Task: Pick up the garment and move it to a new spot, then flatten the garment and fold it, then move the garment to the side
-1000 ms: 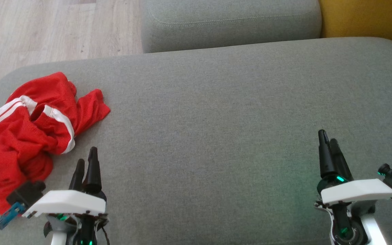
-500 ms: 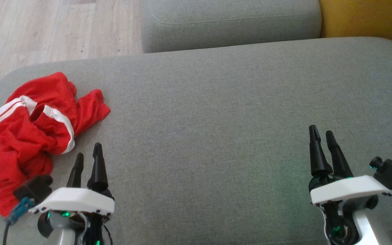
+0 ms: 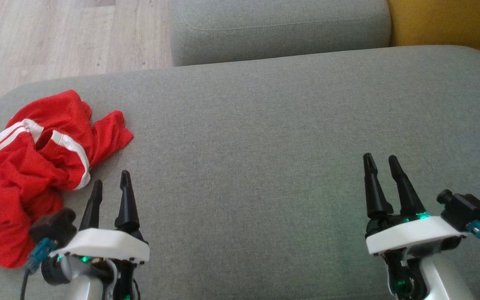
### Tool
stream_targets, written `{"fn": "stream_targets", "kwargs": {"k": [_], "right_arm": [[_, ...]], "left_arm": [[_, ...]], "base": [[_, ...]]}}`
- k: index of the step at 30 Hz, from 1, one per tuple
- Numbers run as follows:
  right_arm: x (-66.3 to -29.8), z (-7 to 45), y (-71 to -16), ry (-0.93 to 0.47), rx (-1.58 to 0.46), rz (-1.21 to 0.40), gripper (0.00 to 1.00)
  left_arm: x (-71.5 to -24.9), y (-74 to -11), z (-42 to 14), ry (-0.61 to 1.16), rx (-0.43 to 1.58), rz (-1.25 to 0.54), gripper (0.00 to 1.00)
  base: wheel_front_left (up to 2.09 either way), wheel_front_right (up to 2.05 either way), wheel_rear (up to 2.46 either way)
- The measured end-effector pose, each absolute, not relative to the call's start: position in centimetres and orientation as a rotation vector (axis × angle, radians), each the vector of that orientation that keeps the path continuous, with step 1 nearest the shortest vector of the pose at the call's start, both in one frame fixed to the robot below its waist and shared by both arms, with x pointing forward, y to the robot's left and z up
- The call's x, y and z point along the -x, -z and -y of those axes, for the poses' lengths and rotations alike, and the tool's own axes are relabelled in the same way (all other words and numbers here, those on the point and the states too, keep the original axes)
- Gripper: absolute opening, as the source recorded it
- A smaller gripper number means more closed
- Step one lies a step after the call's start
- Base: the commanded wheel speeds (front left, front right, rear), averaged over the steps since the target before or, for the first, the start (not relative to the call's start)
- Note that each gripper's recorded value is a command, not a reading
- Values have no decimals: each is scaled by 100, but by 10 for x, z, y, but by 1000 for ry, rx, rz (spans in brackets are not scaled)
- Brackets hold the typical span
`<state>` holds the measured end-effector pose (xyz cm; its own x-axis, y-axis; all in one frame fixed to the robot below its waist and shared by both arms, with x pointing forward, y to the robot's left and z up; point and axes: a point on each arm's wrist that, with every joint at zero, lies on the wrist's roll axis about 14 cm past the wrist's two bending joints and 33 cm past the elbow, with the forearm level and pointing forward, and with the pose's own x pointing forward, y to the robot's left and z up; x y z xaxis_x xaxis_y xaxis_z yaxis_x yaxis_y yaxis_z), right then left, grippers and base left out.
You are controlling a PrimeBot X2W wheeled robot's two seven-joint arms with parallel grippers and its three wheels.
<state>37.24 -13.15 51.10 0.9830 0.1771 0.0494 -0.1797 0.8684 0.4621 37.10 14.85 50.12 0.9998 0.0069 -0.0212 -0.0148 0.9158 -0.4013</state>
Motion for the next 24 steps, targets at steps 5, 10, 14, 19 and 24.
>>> {"fn": "stream_targets", "kwargs": {"k": [5, 10, 14, 19, 24], "right_arm": [[-373, 126, -517, -211, -438, 28, 100], [-373, 124, -522, -223, -384, 53, 100], [-372, 123, -524, -227, -340, 68, 100], [-371, 122, -526, -235, -285, 86, 100], [-369, 118, -528, -252, -234, 102, 100]], "left_arm": [[-371, -506, -148, -6, 365, 5, 100], [-371, -512, -147, -2, 305, 31, 100], [-371, -518, -144, 5, 257, 56, 100], [-371, -524, -138, 24, 198, 85, 100], [-370, -529, -136, 31, 143, 116, 100]], "base": [[0, 0, 0], [0, 0, 0], [0, 0, 0], [0, 0, 0], [0, 0, 0]]}}
